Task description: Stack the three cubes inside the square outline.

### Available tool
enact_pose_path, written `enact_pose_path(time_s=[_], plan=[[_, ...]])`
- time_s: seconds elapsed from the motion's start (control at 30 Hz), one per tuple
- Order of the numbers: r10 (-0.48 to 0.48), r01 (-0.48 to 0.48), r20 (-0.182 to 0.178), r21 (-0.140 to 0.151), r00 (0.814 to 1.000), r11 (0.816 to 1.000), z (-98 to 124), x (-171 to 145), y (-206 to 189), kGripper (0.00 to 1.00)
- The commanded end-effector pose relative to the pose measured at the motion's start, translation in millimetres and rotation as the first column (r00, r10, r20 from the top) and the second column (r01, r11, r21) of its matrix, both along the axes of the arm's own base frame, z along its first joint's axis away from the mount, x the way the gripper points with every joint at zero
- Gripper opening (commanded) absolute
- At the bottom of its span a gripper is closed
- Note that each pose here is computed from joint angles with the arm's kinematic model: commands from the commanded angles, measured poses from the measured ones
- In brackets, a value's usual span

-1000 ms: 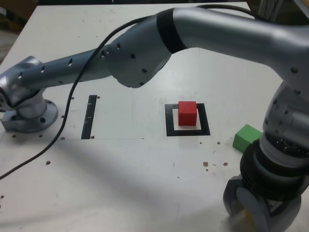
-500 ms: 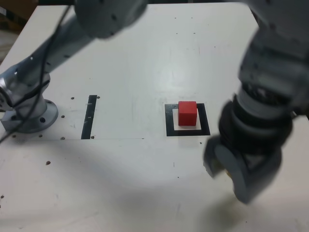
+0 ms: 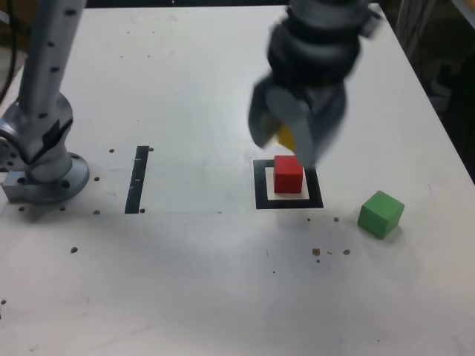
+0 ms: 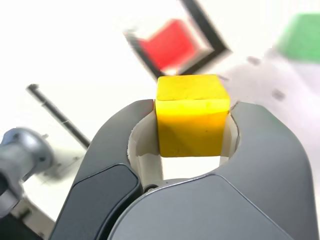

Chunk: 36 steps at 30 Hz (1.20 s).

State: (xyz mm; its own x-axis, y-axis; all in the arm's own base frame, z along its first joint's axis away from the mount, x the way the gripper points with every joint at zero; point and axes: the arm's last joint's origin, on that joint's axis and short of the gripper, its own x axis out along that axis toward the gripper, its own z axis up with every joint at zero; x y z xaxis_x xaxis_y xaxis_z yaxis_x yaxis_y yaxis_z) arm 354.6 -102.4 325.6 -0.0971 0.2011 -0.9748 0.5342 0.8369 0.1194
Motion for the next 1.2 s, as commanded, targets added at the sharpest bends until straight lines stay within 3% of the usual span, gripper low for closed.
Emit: enact_pose_path(time_s=[0.0,0.17,0.3,0.43,1.17], plan=[[0.067,-0.062,0.121,-0.048,0.99,0.997,45,-30,20,0.14],[0.23,-0.224,0.104,-0.068,0.968,0.972,33,-20,28,0.14],[0.365,-0.358,0.09,-0.087,0.927,0.93,17,-12,27,0.14],[0.445,-0.433,0.105,-0.116,0.89,0.894,-2,-5,25,0.14],[0.484,-0.472,0.097,-0.12,0.87,0.873,-41,-2,39,0.14]])
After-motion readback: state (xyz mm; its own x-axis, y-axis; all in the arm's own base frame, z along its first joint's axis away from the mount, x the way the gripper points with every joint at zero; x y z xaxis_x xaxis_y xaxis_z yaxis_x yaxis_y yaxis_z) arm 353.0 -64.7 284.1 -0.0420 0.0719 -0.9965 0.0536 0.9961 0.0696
